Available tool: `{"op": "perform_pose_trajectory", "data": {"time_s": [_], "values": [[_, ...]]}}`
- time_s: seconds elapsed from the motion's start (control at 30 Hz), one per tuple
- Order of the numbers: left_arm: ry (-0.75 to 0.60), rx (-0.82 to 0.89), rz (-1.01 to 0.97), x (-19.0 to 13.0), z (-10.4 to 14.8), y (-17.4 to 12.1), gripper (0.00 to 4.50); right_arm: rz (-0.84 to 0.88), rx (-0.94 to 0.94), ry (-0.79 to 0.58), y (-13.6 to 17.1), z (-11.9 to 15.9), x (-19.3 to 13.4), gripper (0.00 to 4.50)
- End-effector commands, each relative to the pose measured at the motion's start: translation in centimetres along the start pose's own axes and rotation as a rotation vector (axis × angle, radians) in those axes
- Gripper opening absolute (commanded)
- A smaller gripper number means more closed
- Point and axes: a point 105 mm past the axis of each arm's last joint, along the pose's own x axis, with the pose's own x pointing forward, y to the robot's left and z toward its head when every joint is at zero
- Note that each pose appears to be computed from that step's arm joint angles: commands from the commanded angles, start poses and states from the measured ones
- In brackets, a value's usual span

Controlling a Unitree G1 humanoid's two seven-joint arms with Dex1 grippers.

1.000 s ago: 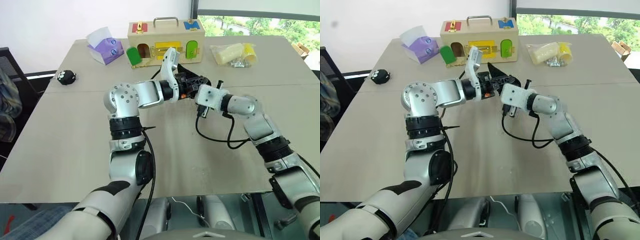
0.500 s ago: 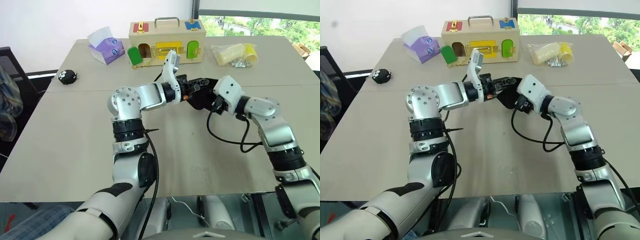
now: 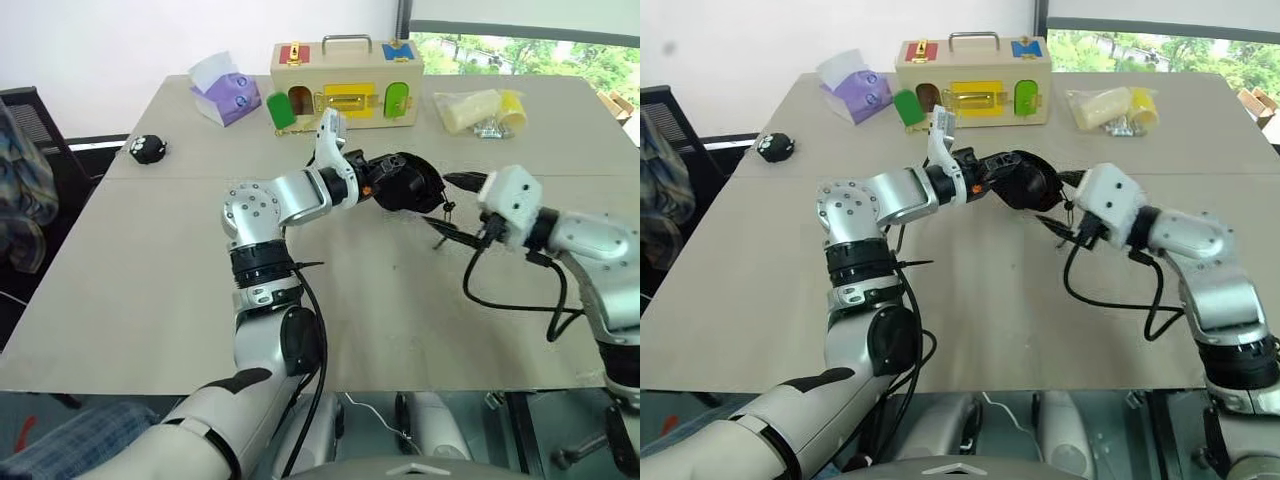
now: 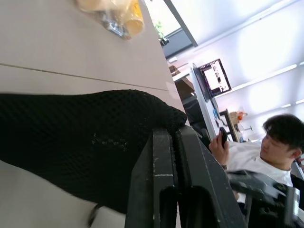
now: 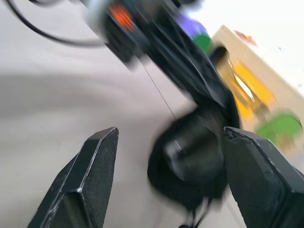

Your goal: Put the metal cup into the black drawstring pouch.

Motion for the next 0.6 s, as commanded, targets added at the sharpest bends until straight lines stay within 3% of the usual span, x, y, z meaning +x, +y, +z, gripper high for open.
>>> {"op": "perform_pose_trajectory", "data": {"time_s": [0.03, 0.17, 0.27, 0.47, 0.6], "values": [[-0.023, 0.032, -0.046, -0.2, 0.6, -1.5, 0.00, 0.009, 0.154, 0.086, 1.5, -3.1, -0.3, 3.55], [-0.019, 0.038, -0.049, 0.0, 0.5, -1.6, 0.00, -0.141, 0.281, 0.155, 1.4, -7.2, 1.0, 3.55], [-0.019, 0.039, -0.056, -0.1, 0.5, -1.9, 0.00, -0.204, 0.336, 0.160, 0.9, -8.6, 1.8, 3.55], [-0.022, 0.043, -0.049, -0.3, 0.7, -1.7, 0.00, -0.290, 0.404, 0.111, -0.5, -9.4, 4.3, 3.55], [-0.024, 0.045, -0.042, -0.3, 0.8, -1.5, 0.00, -0.253, 0.441, 0.043, 0.1, -8.7, 6.2, 3.55]]}}
